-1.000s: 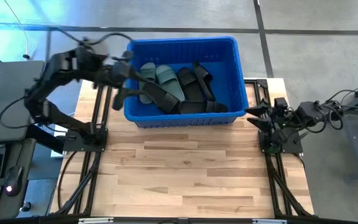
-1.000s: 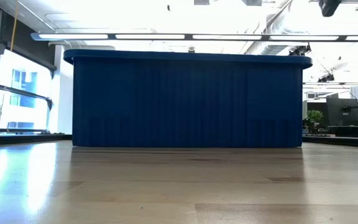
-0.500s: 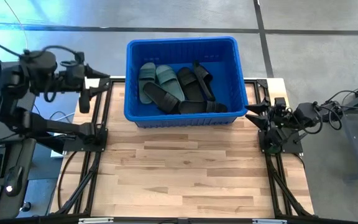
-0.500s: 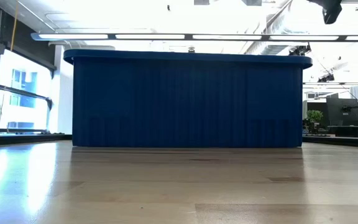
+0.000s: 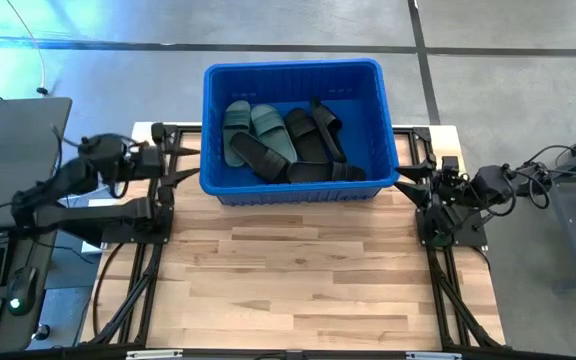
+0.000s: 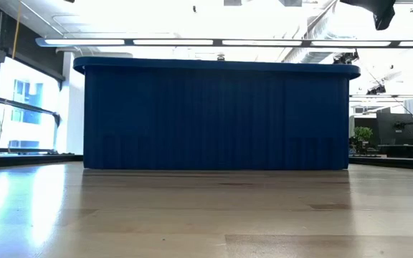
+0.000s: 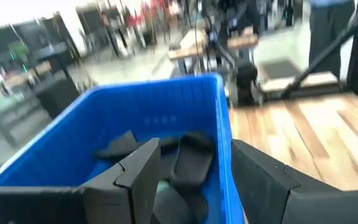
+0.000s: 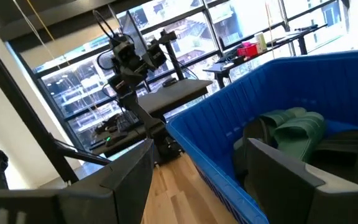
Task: Pick and place slides into bin
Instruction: Return to Home Position
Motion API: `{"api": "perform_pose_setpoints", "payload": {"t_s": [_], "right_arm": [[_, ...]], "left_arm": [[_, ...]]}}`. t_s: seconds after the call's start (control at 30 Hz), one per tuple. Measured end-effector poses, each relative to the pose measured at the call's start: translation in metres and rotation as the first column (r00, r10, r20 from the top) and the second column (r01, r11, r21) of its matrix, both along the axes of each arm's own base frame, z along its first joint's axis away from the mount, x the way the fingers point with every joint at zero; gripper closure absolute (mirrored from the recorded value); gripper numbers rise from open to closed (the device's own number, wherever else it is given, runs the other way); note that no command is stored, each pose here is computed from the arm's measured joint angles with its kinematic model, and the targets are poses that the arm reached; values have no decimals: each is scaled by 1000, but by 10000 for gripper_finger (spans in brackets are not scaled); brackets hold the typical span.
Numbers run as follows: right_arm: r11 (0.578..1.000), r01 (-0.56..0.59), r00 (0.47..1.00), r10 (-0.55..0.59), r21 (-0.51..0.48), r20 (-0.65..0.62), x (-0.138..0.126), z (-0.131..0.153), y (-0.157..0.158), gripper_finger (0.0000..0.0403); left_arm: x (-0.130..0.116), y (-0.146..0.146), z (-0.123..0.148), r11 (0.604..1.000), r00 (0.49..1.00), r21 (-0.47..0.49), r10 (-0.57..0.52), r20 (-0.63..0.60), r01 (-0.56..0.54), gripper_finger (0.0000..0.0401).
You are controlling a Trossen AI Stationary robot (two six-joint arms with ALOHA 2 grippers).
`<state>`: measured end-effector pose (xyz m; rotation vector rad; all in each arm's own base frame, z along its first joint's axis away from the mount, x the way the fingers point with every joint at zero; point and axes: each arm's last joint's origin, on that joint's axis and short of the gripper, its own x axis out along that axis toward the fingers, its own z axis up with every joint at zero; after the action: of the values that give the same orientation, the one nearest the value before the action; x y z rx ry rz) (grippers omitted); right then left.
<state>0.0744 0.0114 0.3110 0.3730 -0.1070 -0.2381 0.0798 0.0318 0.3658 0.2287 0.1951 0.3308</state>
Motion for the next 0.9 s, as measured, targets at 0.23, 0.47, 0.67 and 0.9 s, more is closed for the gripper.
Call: {"api": "perform_pose_setpoints", "payload": {"t_s": [0.23, 0.47, 0.67, 0.9], "right_arm": [[1000, -5, 1000, 5, -4, -11, 0, -1, 0, 160], [999, -9, 1000, 9, 36, -23, 0, -3, 0, 160], [999, 4, 1000, -3, 54, -23, -1, -4, -1, 160], [998, -39, 999, 39, 49, 8, -7, -2, -2, 160]], "left_arm": [[3, -2, -56, 995, 992, -38, -85, 91, 89, 222], [-3, -1, -78, 999, 993, -48, 15, 113, -10, 222], [-13, -6, -80, 1000, 993, -24, 2, 119, 1, 222], [-34, -14, -81, 1000, 984, -2, 4, 180, -4, 222]]}}
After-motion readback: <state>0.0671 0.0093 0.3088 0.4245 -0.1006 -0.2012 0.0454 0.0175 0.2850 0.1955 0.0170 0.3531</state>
